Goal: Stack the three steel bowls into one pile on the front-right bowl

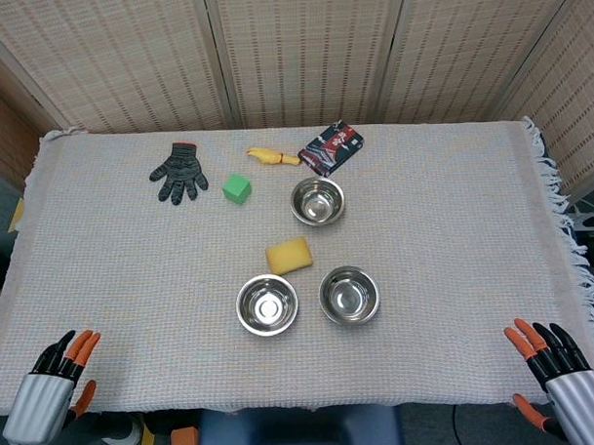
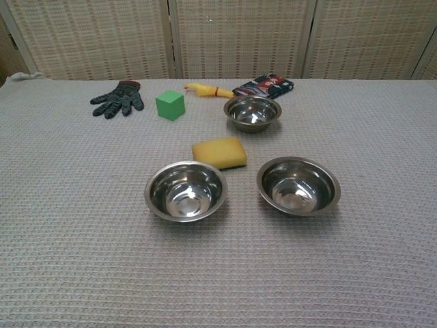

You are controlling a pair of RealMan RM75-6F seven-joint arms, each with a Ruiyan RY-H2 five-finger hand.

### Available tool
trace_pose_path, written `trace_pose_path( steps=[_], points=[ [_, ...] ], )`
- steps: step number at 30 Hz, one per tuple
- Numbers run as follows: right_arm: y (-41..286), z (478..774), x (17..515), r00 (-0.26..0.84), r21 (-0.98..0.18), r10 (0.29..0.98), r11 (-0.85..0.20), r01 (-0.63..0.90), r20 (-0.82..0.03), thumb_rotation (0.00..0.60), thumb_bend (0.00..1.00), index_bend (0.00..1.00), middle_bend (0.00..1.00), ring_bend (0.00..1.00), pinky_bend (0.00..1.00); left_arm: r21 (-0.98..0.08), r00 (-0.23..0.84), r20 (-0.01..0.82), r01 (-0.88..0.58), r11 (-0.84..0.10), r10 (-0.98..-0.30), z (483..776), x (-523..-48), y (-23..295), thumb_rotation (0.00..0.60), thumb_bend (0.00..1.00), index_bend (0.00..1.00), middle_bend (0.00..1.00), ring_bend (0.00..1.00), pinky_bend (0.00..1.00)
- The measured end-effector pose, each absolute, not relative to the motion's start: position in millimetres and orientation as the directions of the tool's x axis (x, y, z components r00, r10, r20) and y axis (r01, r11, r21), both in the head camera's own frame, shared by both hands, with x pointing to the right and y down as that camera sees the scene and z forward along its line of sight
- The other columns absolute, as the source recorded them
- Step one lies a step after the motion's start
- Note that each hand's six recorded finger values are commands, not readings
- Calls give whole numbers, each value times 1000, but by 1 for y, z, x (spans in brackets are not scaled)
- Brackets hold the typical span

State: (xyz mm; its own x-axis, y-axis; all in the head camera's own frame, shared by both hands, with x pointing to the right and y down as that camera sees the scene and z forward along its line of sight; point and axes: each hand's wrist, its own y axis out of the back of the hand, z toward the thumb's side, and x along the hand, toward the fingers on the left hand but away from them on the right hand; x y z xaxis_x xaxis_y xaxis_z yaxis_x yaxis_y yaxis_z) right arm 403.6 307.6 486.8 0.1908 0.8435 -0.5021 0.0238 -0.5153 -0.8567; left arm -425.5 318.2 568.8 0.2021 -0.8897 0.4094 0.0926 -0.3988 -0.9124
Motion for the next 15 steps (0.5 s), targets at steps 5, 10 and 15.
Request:
trace_pose_path(
  steps=[5,10,15],
  points=[
    [306,490,404,185,-853,840,-521,19,-509,600,169,0,0,0,0,-911,206,413,89,-404,-887,571,-424,317,600,414,45,103,77,228],
    [302,501,403,179,-844,831,-536,8,-526,600,170,0,0,0,0,-921,216,388,67,-383,-896,567,-422,311,600,413,45,98,77,228],
    [287,521,401,164,-845,832,-535,-13,-529,600,169,0,0,0,0,-927,211,370,23,-374,-905,564,-423,291,600,415,39,95,72,232]
  ],
)
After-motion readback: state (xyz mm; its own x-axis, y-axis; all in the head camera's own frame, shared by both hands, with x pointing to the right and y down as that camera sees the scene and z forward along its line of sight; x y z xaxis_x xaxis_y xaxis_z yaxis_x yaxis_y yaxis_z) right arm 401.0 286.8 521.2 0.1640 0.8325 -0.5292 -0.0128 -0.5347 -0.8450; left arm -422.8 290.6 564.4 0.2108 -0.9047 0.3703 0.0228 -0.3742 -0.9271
